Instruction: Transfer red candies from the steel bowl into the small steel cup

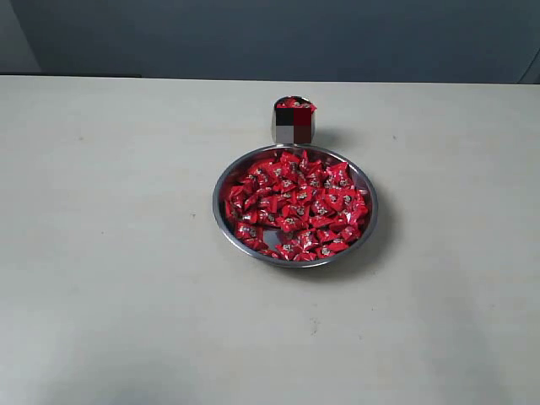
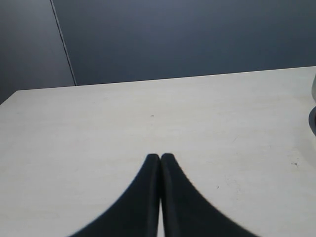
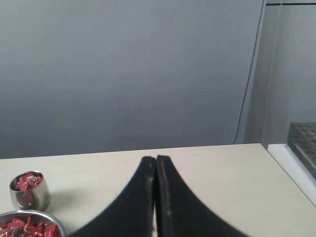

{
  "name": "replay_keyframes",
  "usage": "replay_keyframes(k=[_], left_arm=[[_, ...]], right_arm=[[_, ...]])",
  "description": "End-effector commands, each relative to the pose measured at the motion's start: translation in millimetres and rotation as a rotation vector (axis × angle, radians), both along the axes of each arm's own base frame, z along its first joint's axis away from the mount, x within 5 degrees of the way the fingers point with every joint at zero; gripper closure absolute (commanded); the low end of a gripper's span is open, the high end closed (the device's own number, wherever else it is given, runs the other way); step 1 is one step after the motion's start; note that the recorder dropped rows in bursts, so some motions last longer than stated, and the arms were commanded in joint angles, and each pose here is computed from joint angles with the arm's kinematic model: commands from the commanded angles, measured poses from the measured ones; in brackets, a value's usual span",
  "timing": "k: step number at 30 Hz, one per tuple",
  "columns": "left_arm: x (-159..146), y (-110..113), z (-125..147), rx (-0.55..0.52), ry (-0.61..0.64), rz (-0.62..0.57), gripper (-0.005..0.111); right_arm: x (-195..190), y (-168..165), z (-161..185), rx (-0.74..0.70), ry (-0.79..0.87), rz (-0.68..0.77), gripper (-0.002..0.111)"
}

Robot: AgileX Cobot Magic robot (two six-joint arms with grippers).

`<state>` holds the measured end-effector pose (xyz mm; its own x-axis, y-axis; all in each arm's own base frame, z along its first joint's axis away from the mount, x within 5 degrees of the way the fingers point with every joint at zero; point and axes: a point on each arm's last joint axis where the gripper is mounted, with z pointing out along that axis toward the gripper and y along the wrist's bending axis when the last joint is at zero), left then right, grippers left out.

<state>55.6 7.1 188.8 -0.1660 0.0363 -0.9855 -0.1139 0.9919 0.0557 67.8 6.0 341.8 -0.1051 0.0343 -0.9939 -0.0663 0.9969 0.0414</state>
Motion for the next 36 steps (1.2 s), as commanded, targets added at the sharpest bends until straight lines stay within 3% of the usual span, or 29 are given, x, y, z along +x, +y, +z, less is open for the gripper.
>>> replay_keyframes(k=[1, 3, 8, 17, 36], left_arm=[[-0.5, 0.1, 3.5, 0.002, -0.018, 0.002, 0.106], [-0.5, 0.1, 3.5, 0.002, -0.018, 0.002, 0.106], [-0.5, 0.1, 3.5, 0.002, -0.018, 0.002, 0.106], [-0.5, 0.1, 3.5, 0.002, -0.018, 0.002, 0.106], [-0.5, 0.1, 3.5, 0.002, -0.018, 0.002, 0.106]], right_arm=[[5.6, -2.8, -15.7, -0.049, -0.009, -0.027, 0.109], [9.2, -5.6, -22.0, -0.14, -0.053, -0.052, 0.109], [15.6, -6.5, -55.6, -0.2, 0.006, -0.053, 0.109], [18.6, -5.9, -107.2, -0.209, 0.088, -0.037, 0.109], [8.9, -5.9, -125.2, -0.21, 0.058, -0.038, 0.109]])
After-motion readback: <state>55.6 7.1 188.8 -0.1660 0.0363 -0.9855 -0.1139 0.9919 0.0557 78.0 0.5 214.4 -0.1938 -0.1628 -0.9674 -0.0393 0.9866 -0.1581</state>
